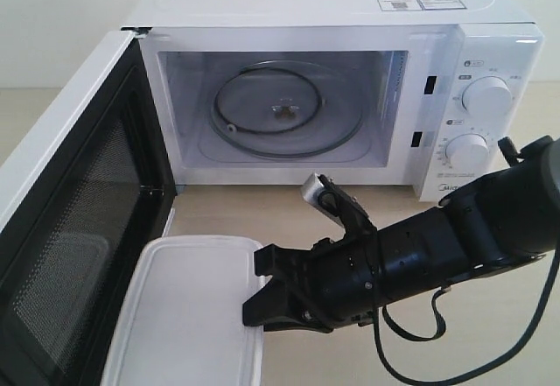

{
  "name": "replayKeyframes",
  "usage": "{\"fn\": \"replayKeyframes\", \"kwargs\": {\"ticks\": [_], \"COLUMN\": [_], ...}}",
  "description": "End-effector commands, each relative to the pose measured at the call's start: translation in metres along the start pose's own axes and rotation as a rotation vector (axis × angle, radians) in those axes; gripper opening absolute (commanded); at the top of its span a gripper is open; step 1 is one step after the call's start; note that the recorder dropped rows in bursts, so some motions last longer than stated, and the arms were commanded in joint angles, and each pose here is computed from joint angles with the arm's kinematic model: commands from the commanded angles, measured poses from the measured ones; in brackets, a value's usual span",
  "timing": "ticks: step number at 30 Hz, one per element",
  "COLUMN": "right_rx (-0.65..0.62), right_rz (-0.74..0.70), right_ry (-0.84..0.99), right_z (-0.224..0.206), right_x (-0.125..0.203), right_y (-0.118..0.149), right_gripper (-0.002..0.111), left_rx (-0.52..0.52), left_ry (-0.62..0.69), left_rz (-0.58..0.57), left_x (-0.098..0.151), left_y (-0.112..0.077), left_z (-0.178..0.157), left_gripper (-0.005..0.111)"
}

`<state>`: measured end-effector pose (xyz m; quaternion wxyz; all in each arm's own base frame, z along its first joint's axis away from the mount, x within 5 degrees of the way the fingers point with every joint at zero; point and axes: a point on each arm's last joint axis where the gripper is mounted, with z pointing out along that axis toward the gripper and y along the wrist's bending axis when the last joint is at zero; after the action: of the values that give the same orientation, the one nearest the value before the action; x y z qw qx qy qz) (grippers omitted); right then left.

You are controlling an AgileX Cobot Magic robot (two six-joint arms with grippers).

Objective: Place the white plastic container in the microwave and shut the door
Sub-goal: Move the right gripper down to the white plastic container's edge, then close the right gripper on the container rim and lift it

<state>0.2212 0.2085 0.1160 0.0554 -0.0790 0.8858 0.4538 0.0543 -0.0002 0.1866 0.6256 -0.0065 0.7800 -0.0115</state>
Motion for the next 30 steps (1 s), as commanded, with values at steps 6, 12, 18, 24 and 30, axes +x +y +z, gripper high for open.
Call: {"fn": "replayKeyframes", "kwargs": {"ticks": [6,12,18,24,30], "right_rx": [0.011,-0.028,-0.013,0.042,0.037], "right_rz": [-0.068,-0.125,-0.125,-0.129,-0.129], "right_ry": [-0.010,-0.104,-0.205,-0.306,-0.354], "right_z": [-0.003,-0.028,-0.056,-0.082,-0.101], "right_x": [0.000,-0.006,-0.007,0.005,0.027], "right_y": [0.005,0.036,0.060,0.067,0.068], "right_gripper": [0.000,0.000,0.000,0.000,0.000], "left_rx": [0.004,0.004,0.004,0.004,0.004], "left_ry": [-0.001,-0.001,-0.001,-0.001,-0.001], "left_rz": [-0.008,-0.008,-0.008,-0.008,-0.008], "left_x": [0.001,0.001,0.001,0.001,0.001], "left_y": [0.000,0.000,0.000,0.000,0.000], "left_z": [0.000,0.000,0.000,0.000,0.000], "left_gripper": [0.004,0.004,0.004,0.004,0.004]}}
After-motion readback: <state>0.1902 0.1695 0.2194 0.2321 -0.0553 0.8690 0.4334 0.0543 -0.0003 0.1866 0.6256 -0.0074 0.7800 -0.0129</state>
